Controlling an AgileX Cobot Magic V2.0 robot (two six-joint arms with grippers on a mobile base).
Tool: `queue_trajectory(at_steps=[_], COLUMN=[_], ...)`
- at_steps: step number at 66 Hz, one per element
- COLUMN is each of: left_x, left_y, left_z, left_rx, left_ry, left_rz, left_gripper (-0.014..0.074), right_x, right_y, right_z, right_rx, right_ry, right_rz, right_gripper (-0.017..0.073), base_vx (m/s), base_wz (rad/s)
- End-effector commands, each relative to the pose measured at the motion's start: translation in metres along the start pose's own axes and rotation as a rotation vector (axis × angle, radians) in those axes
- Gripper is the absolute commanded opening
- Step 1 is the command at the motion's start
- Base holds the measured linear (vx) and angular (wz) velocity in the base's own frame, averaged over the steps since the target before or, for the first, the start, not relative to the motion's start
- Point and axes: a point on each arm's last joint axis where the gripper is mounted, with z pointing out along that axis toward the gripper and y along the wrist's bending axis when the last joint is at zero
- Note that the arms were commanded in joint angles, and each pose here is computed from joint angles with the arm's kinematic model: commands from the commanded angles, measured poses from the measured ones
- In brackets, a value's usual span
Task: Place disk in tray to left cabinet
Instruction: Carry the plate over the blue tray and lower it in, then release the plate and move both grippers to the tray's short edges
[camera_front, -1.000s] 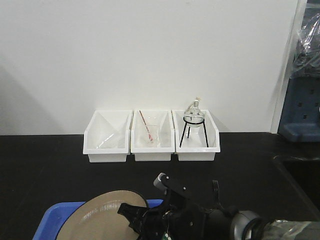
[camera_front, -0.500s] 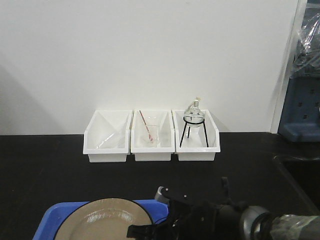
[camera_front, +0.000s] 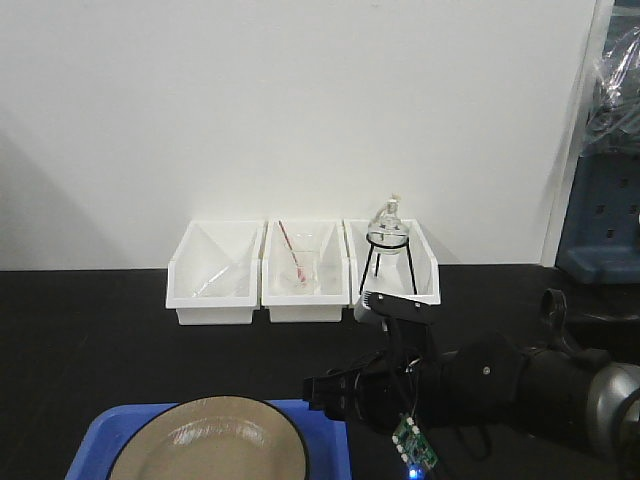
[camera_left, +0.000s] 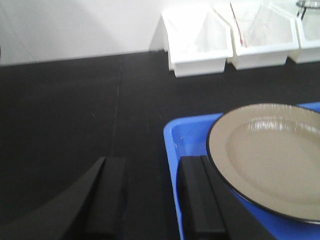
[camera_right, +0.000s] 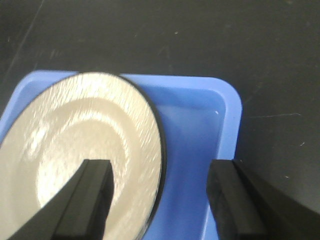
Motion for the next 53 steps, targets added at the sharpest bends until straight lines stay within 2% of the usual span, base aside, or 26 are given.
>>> queue_trajectory(at_steps=[1, 6, 10, 15, 20, 25, 31, 40, 53], left_x=[-0.029, -0.042, -0.054, -0.071, -0.075, -0.081, -0.077, -0.06, -0.033], left_y=[0.003, 0.004, 0.004, 0.003, 0.001, 0.0, -0.001, -0.002, -0.004], left_z=[0.007, 0.021, 0.036, 0.061, 0.091, 0.12, 0.161, 0.211, 0.257], left_rx=[0.003, 0.024, 0.042, 0.083, 0.113, 0.139, 0.162, 0.184, 0.193], left_ry=[-0.036, 0.054, 0.111, 0.199, 0.294, 0.377, 0.494, 0.602, 0.702], left_rz=[-0.023, -0.024, -0.045, -0.117, -0.171, -0.196, -0.192, -0.152, -0.144], left_gripper=[0.0426, 0.0463, 0.0488, 0.0505, 0.0507, 0.0506, 0.0506, 0.0506, 0.0506], right_x=[-0.017, -0.014, -0.017, -0.021, -0.021, -0.019, -0.02, -0.025, -0.031], right_y=[0.005, -0.006, -0.016, -0.029, -0.035, -0.037, -0.04, -0.043, -0.046], right_z=[-0.023, -0.024, -0.026, -0.029, -0.027, -0.021, -0.009, 0.009, 0.031], right_rx=[-0.019, -0.018, 0.0, 0.023, 0.041, 0.054, 0.061, 0.066, 0.064], right_ry=[-0.048, 0.018, 0.021, 0.005, 0.013, 0.044, 0.11, 0.172, 0.23], right_rz=[-0.042, 0.018, 0.038, 0.062, 0.049, 0.011, -0.018, 0.002, 0.0], right_gripper=[0.0457, 0.0457, 0.0457, 0.0457, 0.0457, 0.0457, 0.0457, 0.0457, 0.0457], base_vx=[0.0, 0.0, 0.0, 0.0, 0.0, 0.0, 0.0, 0.0, 0.0], base_wz=[0.0, 0.0, 0.0, 0.0, 0.0, 0.0, 0.0, 0.0, 0.0])
